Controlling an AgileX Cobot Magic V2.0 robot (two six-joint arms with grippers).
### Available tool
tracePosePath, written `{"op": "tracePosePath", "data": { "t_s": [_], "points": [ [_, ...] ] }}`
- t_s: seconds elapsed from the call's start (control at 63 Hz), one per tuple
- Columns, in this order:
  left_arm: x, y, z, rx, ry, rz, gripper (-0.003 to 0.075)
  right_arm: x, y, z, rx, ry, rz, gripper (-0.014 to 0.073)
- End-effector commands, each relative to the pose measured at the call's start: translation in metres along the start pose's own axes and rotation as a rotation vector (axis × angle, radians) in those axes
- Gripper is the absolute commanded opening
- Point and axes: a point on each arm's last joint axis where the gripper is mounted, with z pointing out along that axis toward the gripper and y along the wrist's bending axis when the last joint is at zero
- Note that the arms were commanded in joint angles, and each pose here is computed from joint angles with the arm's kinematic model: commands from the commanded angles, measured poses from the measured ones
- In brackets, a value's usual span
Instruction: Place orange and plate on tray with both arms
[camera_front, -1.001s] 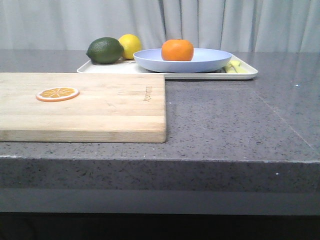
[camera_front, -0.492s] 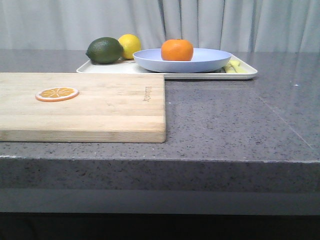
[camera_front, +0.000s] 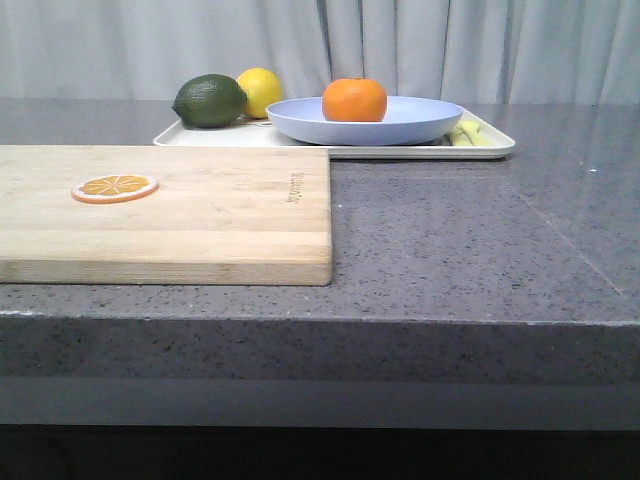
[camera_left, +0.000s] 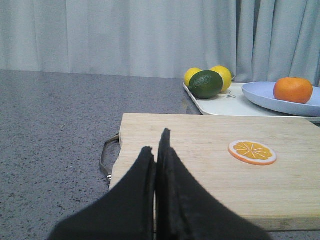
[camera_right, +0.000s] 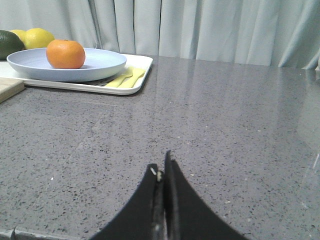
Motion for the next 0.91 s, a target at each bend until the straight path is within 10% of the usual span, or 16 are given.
{"op": "tracePosePath", "data": {
  "t_s": [0.0, 0.89],
  "points": [
    [0.0010, 0.0005, -0.0007, -0.002, -0.070, -0.011, -0.0020, -0.0177, -0.0015, -0.0034, 0.018, -0.132, -0.007, -0.0065],
    [0.0010, 0.0005, -0.0007, -0.002, -0.070, -0.011, -0.0020, -0.0204, -0.0011, -0.0038, 0.012, -0.172, 0.016, -0.0065]
  ]
}}
